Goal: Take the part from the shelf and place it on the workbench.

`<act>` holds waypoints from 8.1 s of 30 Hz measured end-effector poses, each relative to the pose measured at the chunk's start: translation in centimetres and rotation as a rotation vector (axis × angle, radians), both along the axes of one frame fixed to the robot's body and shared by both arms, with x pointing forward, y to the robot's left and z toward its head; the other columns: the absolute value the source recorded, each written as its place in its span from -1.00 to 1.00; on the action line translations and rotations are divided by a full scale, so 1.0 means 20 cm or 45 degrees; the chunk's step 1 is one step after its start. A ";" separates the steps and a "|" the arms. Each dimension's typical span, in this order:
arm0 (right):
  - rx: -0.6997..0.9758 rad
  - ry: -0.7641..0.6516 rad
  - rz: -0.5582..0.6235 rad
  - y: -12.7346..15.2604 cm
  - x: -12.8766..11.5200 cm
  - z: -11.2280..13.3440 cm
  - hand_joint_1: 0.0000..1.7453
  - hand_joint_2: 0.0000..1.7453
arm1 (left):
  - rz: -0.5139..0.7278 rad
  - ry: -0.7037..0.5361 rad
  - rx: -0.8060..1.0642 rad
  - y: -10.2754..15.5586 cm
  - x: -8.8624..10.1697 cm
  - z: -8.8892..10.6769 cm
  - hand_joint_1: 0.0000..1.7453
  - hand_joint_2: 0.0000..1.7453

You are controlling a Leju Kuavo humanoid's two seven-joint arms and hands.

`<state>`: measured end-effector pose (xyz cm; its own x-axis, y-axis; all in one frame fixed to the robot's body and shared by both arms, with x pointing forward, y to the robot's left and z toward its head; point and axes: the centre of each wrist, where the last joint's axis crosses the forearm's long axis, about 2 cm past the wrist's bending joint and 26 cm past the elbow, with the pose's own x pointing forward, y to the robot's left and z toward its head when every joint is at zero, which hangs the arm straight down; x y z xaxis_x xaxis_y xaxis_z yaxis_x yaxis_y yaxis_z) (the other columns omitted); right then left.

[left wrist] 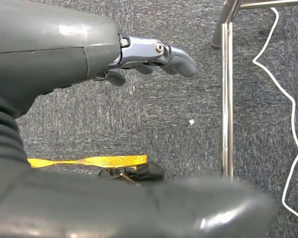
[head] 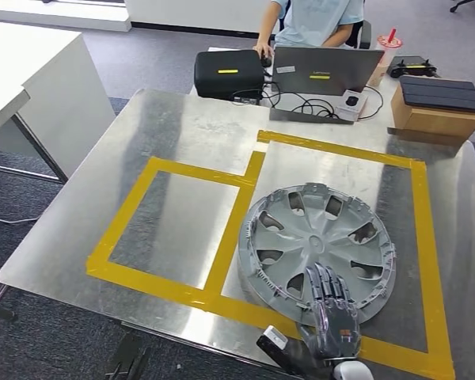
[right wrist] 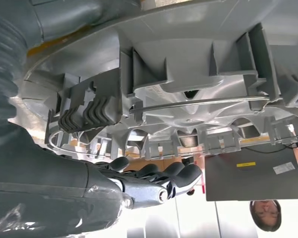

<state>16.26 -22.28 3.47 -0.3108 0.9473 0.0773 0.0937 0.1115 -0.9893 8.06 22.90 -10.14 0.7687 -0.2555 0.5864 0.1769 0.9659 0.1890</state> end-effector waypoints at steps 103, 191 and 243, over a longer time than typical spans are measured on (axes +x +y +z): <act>1.348 0.370 -0.734 -0.09 -0.39 -0.53 -1.00 -1.00 | 0.523 -0.096 -0.087 -0.09 -0.08 0.00 -1.00 -1.00; 1.668 0.738 -0.940 0.01 -0.44 -0.66 -1.00 -1.00 | 0.975 -0.444 -0.544 0.06 -0.11 -0.02 -1.00 -1.00; 1.641 0.707 -0.935 0.01 -0.40 -0.65 -1.00 -1.00 | 0.966 -0.453 -0.531 0.07 -0.09 -0.02 -1.00 -1.00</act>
<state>8.29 -22.07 -9.61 0.5063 0.0844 0.8582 0.1767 0.9639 -0.1991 6.23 24.24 -10.55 0.4013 0.5251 0.7505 -0.5306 0.8011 -0.2768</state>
